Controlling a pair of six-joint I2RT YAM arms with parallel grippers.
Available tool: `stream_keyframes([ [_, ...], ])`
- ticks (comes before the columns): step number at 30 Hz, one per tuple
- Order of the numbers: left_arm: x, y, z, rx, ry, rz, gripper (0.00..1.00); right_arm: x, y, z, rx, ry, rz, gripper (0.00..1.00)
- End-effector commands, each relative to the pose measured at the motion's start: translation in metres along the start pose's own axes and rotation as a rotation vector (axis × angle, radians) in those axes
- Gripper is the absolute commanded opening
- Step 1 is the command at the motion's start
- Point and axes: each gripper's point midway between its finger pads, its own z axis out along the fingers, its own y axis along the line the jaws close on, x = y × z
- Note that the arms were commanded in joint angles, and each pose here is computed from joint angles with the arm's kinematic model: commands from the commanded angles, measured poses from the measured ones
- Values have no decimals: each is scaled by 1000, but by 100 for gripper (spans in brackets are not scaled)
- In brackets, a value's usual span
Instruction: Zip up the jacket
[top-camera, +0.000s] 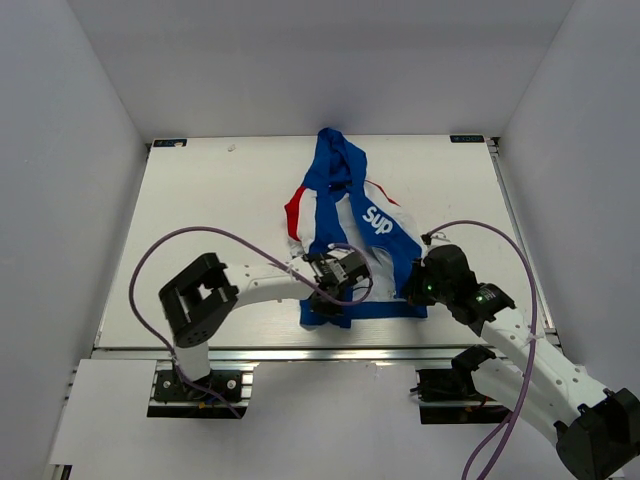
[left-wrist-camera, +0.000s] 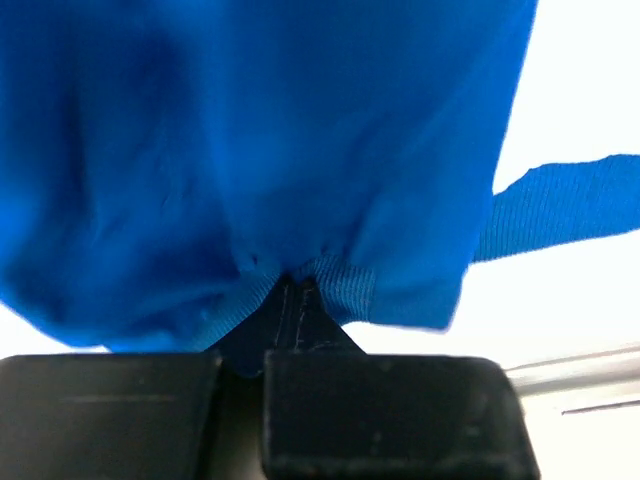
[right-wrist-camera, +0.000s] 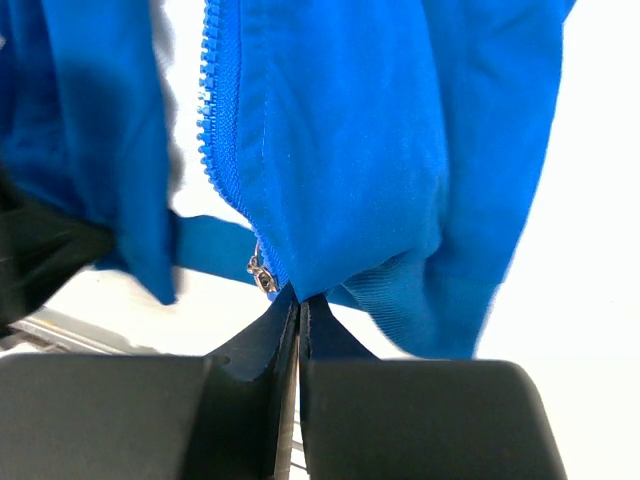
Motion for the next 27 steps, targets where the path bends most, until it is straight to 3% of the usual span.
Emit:
stream_keyframes([
  [1, -25, 8, -48, 64, -152, -9, 0, -4, -6, -2, 32, -24, 7, 0],
  [7, -62, -17, -135, 362, -382, 18, 0, -4, -6, -2, 33, -23, 6, 0],
  [15, -83, -65, -181, 579, -430, 140, 0, -4, -6, 0, 32, -19, 5, 0],
  [17, -81, -54, -176, 524, -418, 102, 0, -3, -9, 1, 45, -12, 8, 0],
  [19, -61, -11, -138, 329, -366, 25, 0, -4, -12, 0, 65, -13, 12, 0],
  [23, 15, 72, -76, 74, -129, -197, 0, -1, -15, 2, 85, 4, 18, 0],
  [24, 29, 84, -71, 42, -90, -225, 5, 0, -16, 2, 87, 8, 16, 0],
  [26, 52, 101, -65, -18, -20, -259, 65, 1, -16, 3, 85, 18, 16, 0],
  [27, 54, 105, -68, -33, -12, -261, 81, 1, -15, 4, 83, 17, 14, 0],
])
